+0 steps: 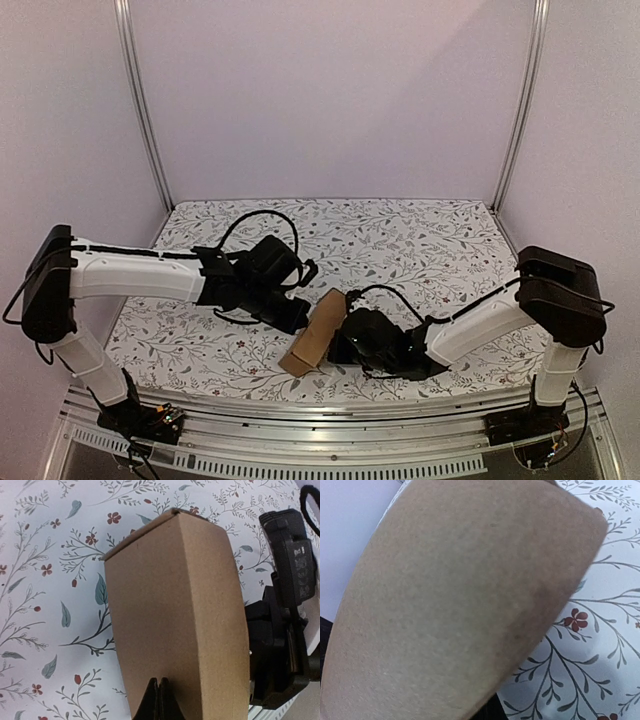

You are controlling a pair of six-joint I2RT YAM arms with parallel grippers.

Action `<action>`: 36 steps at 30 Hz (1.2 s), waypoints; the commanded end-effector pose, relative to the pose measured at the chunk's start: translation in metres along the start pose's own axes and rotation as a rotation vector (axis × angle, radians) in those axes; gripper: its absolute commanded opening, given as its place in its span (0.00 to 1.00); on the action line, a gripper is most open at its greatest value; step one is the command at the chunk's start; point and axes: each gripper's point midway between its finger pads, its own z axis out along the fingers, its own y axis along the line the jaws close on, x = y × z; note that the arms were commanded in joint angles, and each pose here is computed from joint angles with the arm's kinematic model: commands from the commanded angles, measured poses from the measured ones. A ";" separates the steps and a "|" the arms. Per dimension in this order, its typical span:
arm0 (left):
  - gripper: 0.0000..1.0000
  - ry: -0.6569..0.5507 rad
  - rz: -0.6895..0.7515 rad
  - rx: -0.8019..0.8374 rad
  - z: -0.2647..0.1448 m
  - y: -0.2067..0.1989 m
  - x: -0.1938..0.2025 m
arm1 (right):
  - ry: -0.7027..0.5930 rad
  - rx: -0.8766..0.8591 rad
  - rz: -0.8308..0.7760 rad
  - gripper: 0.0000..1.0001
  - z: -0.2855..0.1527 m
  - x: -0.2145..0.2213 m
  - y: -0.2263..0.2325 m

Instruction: Fold the paper box

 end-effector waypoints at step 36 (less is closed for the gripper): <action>0.00 -0.001 -0.151 -0.166 0.001 0.058 0.018 | 0.114 -0.006 -0.229 0.01 -0.024 -0.020 -0.031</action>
